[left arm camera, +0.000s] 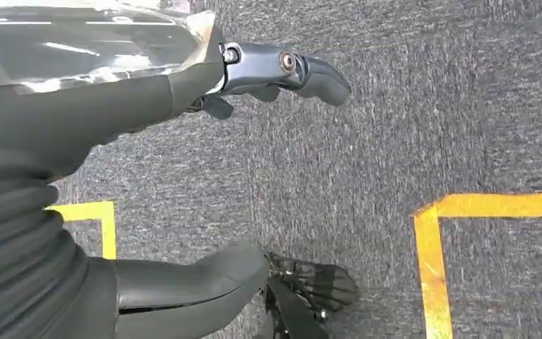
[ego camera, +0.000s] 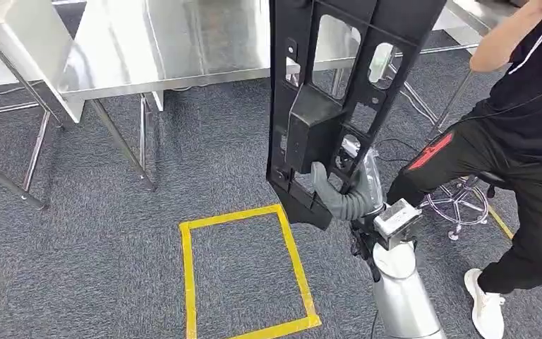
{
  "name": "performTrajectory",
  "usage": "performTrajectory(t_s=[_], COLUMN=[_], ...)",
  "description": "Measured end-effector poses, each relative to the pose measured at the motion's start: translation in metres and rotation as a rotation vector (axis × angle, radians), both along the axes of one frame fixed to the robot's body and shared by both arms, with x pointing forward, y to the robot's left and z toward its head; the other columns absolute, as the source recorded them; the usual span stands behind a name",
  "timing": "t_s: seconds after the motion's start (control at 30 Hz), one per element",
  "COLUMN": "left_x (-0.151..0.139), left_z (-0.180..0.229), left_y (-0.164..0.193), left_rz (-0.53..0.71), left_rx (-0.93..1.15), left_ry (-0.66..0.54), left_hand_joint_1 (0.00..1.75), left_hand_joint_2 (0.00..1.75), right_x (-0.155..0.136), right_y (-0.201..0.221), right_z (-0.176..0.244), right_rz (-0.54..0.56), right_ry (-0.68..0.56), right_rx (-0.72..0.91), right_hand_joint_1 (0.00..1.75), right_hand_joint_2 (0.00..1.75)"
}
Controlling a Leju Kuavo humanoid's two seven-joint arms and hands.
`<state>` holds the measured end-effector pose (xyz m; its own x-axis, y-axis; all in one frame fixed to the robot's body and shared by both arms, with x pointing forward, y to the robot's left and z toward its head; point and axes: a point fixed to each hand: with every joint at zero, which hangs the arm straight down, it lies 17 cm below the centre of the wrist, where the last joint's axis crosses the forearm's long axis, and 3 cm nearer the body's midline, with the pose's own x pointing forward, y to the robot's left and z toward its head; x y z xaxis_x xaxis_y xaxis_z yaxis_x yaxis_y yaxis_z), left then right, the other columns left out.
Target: Take the parts from the cabinet and place them on the table.
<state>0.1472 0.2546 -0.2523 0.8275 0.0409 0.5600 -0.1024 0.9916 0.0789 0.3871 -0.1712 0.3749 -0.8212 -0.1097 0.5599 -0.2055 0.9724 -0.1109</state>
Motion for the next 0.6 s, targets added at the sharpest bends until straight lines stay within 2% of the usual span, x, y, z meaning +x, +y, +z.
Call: performTrajectory(t_s=[0.6], left_x=[0.0005], left_z=[-0.0012], left_y=[0.0031], left_rz=[-0.001], left_rx=[-0.004], left_ry=[0.014], left_hand_joint_1=[0.0], left_hand_joint_2=[1.75], right_x=[-0.0006], right_y=[0.0041], right_z=[0.0043], right_rz=[0.006], right_ry=[-0.003], right_rx=[0.013], right_hand_joint_1=[1.75], right_hand_joint_2=[1.75])
